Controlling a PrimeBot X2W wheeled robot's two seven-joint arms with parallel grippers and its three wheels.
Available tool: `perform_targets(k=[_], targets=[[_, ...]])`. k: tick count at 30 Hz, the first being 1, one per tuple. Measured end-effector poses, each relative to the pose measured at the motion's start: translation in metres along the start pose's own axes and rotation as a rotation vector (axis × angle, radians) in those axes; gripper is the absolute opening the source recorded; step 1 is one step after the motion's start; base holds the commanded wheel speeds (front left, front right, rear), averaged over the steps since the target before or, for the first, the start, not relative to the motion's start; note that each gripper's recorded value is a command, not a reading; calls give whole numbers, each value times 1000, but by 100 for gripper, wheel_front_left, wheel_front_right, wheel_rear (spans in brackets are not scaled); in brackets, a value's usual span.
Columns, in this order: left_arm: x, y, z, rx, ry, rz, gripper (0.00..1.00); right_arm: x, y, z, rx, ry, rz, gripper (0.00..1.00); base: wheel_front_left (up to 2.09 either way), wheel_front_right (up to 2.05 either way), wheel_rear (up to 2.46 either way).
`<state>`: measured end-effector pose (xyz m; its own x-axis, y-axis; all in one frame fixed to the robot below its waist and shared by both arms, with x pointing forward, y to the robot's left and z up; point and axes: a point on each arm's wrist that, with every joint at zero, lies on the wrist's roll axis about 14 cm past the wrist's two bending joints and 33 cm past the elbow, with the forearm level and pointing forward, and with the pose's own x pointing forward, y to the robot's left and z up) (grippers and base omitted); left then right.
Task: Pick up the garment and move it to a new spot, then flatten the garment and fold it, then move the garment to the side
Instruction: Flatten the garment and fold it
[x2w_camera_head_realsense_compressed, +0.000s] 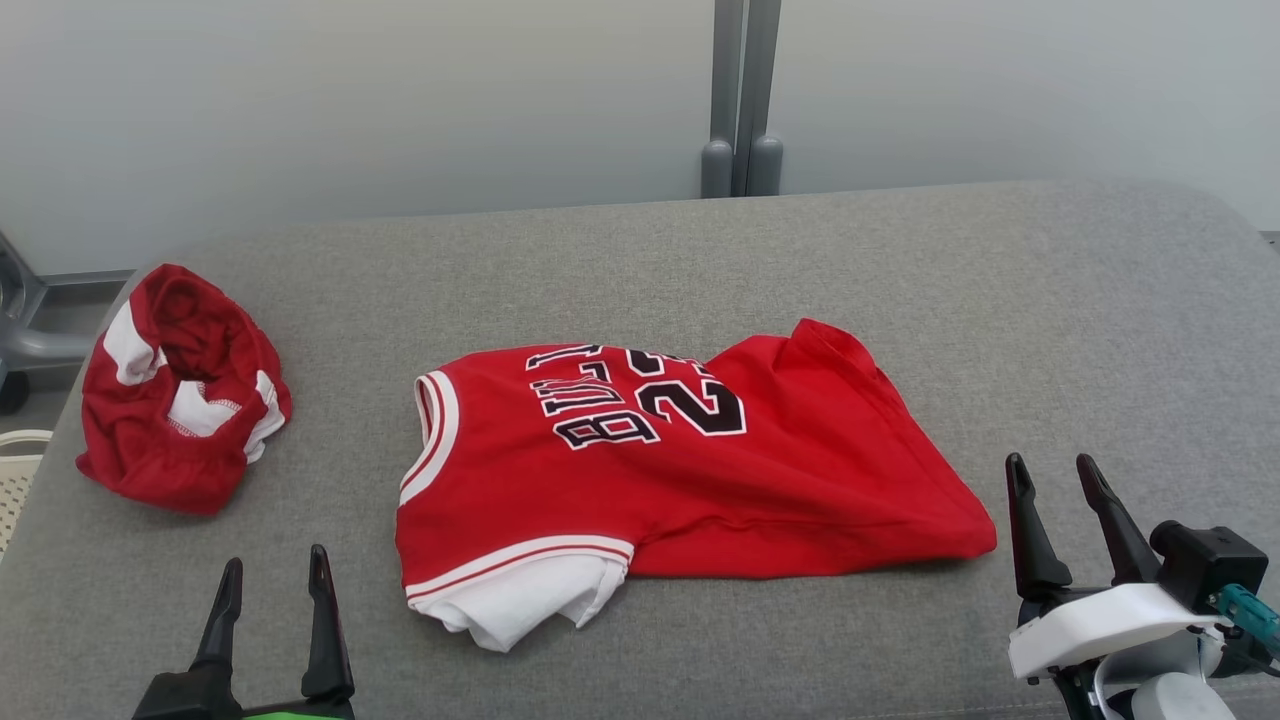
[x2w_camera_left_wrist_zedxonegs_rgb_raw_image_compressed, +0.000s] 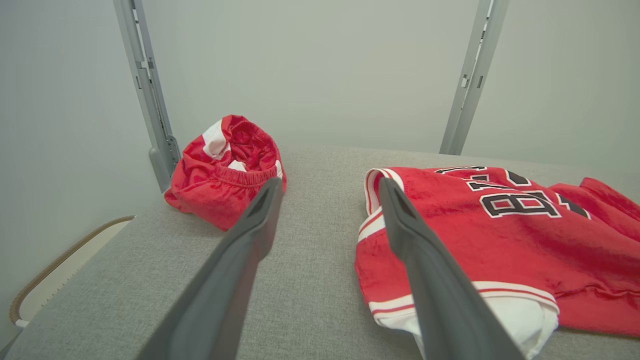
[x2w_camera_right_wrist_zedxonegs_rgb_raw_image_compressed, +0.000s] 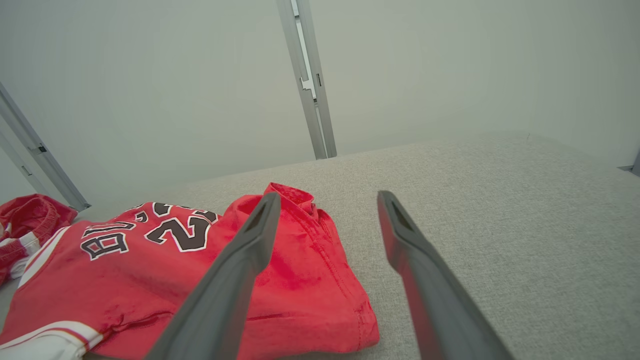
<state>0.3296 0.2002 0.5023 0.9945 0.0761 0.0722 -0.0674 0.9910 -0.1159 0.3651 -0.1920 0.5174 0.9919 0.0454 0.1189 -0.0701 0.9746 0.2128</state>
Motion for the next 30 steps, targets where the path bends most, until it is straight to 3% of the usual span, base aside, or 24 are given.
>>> perform_targets(k=[30], targets=[[-5, 1, -10, -19, 32, -13, 100, -1, -3, -13, -5, 60, -8, 100, 0, 0, 0]])
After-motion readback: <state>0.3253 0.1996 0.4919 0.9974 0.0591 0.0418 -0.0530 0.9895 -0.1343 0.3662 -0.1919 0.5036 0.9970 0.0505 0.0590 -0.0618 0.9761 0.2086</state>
